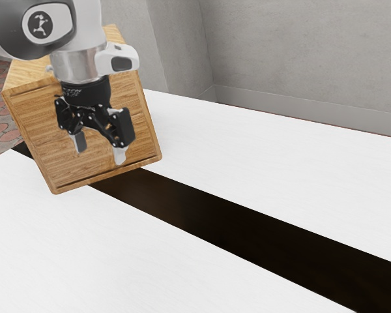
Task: Pull the drawer handle with one arm to open the drawer
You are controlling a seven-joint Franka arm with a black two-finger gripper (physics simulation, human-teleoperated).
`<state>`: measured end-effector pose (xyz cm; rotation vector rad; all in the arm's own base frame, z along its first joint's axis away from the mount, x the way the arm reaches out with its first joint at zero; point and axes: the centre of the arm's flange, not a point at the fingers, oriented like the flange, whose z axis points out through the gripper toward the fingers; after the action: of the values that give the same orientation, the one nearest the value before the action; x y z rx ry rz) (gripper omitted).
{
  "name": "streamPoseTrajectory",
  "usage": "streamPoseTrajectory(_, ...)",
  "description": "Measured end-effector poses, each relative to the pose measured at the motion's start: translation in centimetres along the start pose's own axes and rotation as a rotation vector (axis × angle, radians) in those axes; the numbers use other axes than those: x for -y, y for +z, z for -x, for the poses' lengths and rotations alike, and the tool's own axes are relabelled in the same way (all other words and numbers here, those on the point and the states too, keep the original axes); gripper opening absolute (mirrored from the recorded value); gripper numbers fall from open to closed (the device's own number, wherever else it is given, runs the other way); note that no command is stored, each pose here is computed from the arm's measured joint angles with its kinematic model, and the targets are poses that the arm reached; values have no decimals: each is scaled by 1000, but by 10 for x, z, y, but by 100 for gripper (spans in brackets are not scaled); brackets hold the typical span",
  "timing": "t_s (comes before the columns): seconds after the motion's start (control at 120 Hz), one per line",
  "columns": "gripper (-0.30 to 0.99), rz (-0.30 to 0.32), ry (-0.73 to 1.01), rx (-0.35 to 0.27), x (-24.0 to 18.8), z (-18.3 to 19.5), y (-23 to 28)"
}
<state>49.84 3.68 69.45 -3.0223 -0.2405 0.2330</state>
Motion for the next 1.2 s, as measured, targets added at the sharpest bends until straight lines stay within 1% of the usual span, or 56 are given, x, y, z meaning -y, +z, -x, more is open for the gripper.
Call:
streamPoseTrajectory(0.067, 69, 5, -22, -71, 5, -8, -6)
streamPoseTrajectory(0.142, 69, 9, -38, -129, 6, -14, -11)
streamPoseTrajectory(0.233, 69, 13, -46, -176, 4, -19, -16)
streamPoseTrajectory(0.367, 69, 18, -47, -222, -3, -21, -23)
streamPoseTrajectory(0.4, 69, 22, -48, -246, -4, -18, -33)
streamPoseTrajectory(0.492, 69, 42, -60, -373, 1, 11, -91)
streamPoseTrajectory(0.567, 69, 49, -70, -414, 4, 22, -110)
streamPoseTrajectory(0.617, 69, 50, -75, -420, 4, 23, -113)
streamPoseTrajectory(0.792, 69, 31, -71, -402, 10, 17, -106)
streamPoseTrajectory(1.042, 69, -11, 43, -385, 28, 11, -100)
streamPoseTrajectory(1.2, 69, -27, 111, -376, 31, 9, -97)
